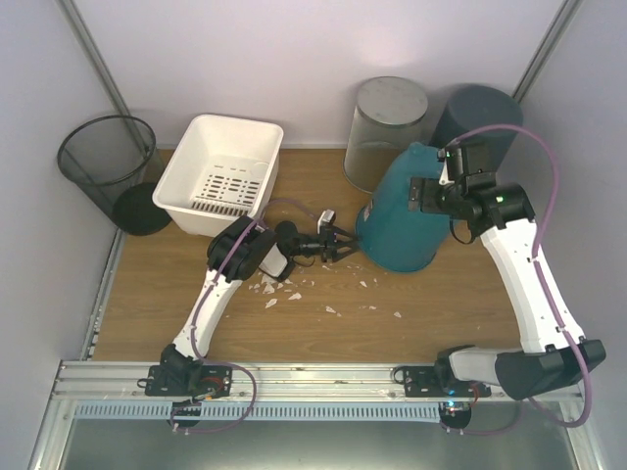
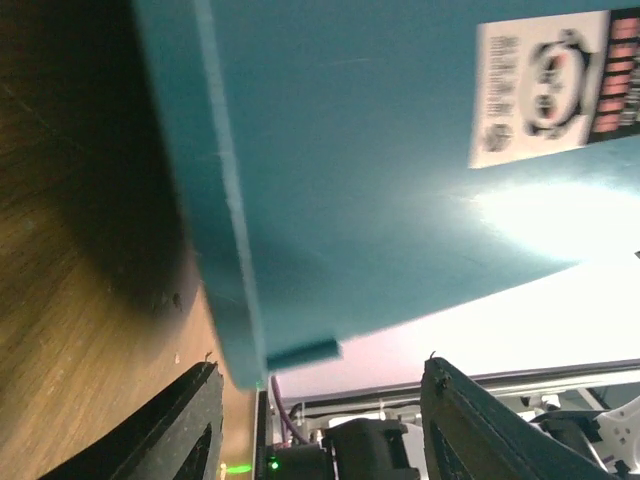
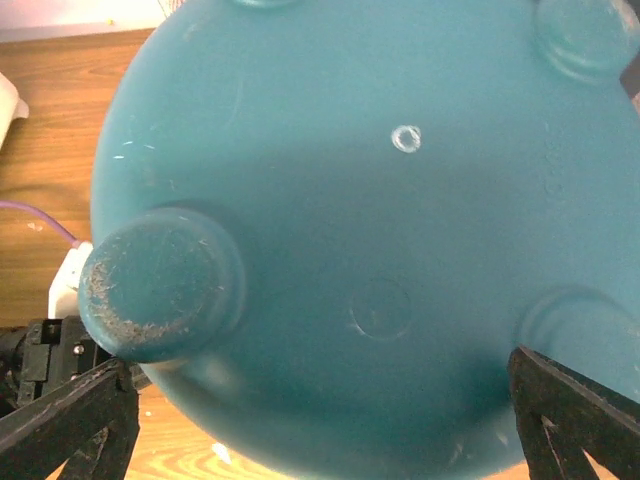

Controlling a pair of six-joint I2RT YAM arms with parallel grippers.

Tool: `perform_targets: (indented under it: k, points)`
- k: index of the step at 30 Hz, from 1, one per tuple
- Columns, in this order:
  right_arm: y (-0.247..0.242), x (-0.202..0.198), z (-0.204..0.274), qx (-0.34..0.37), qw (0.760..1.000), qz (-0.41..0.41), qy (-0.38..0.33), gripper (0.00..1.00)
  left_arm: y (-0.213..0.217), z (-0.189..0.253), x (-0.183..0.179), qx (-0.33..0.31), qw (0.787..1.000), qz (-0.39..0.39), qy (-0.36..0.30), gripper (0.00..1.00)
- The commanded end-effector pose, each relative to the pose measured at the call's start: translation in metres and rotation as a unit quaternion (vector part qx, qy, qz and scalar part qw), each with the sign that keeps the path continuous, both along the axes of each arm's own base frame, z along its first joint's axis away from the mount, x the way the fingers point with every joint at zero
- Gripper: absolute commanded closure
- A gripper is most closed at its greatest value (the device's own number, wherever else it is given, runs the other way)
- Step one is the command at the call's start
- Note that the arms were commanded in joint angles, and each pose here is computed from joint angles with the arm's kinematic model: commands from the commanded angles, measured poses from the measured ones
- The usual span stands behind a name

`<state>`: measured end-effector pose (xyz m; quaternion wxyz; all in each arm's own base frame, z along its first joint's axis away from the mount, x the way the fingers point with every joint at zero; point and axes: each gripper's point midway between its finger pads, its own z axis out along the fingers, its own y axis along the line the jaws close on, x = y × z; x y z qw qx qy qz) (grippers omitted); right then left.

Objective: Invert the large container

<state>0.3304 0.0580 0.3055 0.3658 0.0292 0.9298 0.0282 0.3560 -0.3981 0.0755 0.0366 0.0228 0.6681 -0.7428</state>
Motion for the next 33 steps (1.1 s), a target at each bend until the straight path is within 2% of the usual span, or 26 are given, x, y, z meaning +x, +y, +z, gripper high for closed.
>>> perform_targets:
  k: [1,8,14,18,21,24,27,30,33]
  points:
    - [-0.005,-0.01,-0.018,-0.007,1.0,-0.003,0.029,0.0,0.006,0.035,-0.02,-0.063,0.989,-0.012,-0.131,0.44]
    - [-0.006,-0.014,-0.015,-0.008,1.0,-0.002,0.025,0.0,0.0,0.036,-0.03,-0.034,0.988,-0.027,-0.148,0.39]
    - [-0.014,-0.025,-0.006,-0.024,0.999,-0.021,0.019,0.0,-0.006,0.042,-0.037,0.027,0.985,-0.039,-0.168,0.33]
    - [-0.017,-0.039,0.03,-0.066,0.997,-0.046,-0.006,0.0,-0.022,0.054,-0.047,0.064,0.977,-0.055,-0.195,0.3]
    - [0.0,-0.041,0.052,-0.087,0.995,-0.029,-0.029,0.0,-0.036,0.076,-0.053,0.092,0.963,-0.066,-0.243,0.29]
    - [0.045,-0.025,0.054,-0.094,0.994,0.034,-0.048,0.0,-0.036,0.111,-0.054,0.121,0.948,-0.045,-0.292,0.28]
    - [0.089,0.004,0.044,-0.105,0.989,0.092,-0.055,0.0,-0.019,0.148,-0.057,0.153,0.927,-0.007,-0.342,0.28]
    - [0.126,0.04,0.031,-0.107,0.982,0.138,-0.073,0.0,0.015,0.202,-0.055,0.186,0.877,0.074,-0.437,0.22]
    - [0.146,0.071,0.021,-0.1,0.979,0.155,-0.085,0.0,0.055,0.253,-0.057,0.217,0.836,0.118,-0.491,0.18]
